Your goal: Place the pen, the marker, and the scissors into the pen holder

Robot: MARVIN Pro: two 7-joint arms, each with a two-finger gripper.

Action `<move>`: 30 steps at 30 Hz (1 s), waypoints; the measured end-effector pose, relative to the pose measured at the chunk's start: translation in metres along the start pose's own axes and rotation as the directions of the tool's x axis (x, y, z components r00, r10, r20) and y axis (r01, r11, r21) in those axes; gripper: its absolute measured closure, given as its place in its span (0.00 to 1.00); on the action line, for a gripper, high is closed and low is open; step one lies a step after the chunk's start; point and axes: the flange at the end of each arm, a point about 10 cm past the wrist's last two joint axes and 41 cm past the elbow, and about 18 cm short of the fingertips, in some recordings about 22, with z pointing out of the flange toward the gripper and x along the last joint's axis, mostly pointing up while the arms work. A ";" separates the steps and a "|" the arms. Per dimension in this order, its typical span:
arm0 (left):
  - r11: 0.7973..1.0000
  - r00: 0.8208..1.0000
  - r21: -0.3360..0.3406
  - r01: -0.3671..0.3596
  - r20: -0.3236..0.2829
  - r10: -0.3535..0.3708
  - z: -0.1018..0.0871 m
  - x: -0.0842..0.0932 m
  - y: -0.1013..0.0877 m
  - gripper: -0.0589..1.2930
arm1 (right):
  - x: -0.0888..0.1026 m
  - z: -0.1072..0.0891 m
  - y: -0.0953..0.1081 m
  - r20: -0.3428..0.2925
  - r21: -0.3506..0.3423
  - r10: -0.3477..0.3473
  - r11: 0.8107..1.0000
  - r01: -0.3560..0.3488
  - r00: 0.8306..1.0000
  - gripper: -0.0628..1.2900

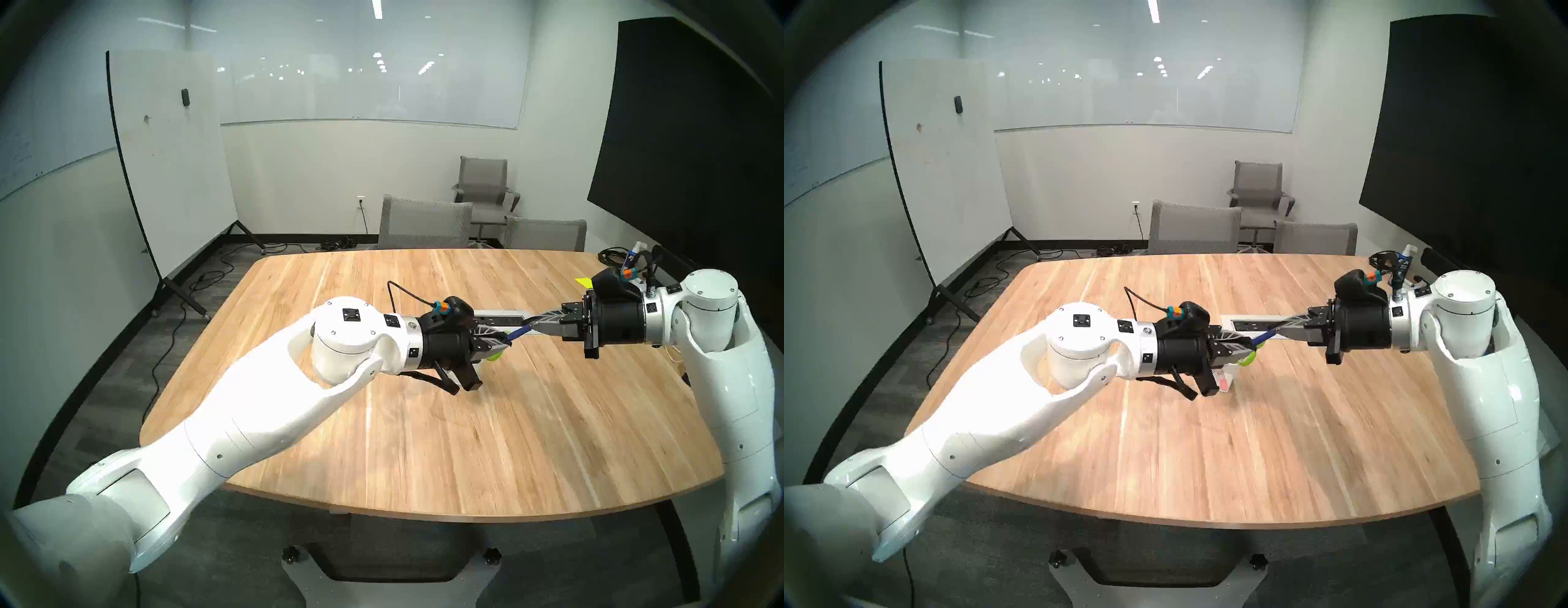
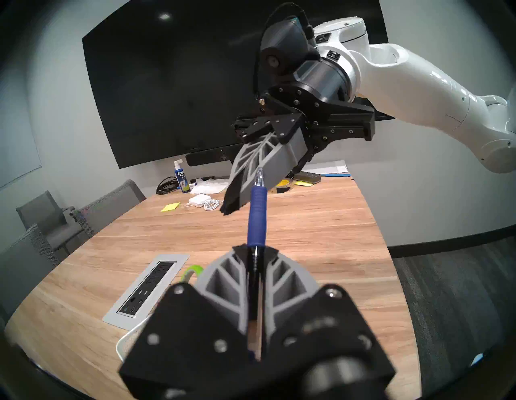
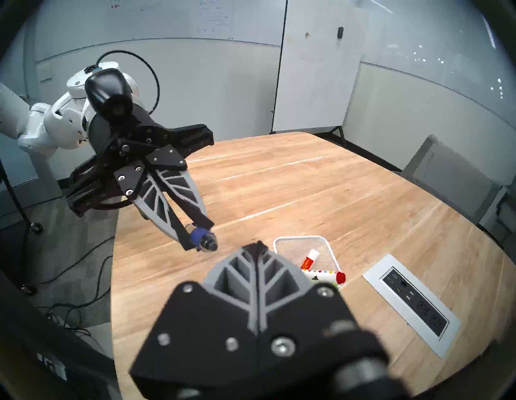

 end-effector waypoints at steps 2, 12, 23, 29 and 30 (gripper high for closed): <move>1.000 1.000 0.000 0.000 0.000 0.000 0.000 0.000 0.000 0.91 | 0.000 -0.001 -0.001 -0.001 0.002 -0.001 1.000 0.001 1.000 0.97; 1.000 1.000 0.000 0.000 0.000 0.000 0.000 0.000 0.000 0.91 | -0.002 -0.009 -0.007 0.004 0.015 -0.002 1.000 0.002 1.000 0.97; 1.000 1.000 0.000 0.000 0.000 0.000 0.000 0.000 0.000 0.91 | -0.003 -0.010 -0.012 0.009 0.019 0.000 1.000 -0.001 1.000 0.97; 1.000 1.000 0.000 0.000 0.000 0.000 0.000 0.000 0.000 0.91 | 0.001 -0.010 -0.013 0.005 0.011 0.006 1.000 -0.006 1.000 0.97; 1.000 1.000 0.000 0.000 0.000 0.000 0.000 0.000 0.000 0.91 | 0.002 -0.010 -0.013 0.004 0.009 0.006 1.000 -0.006 1.000 0.97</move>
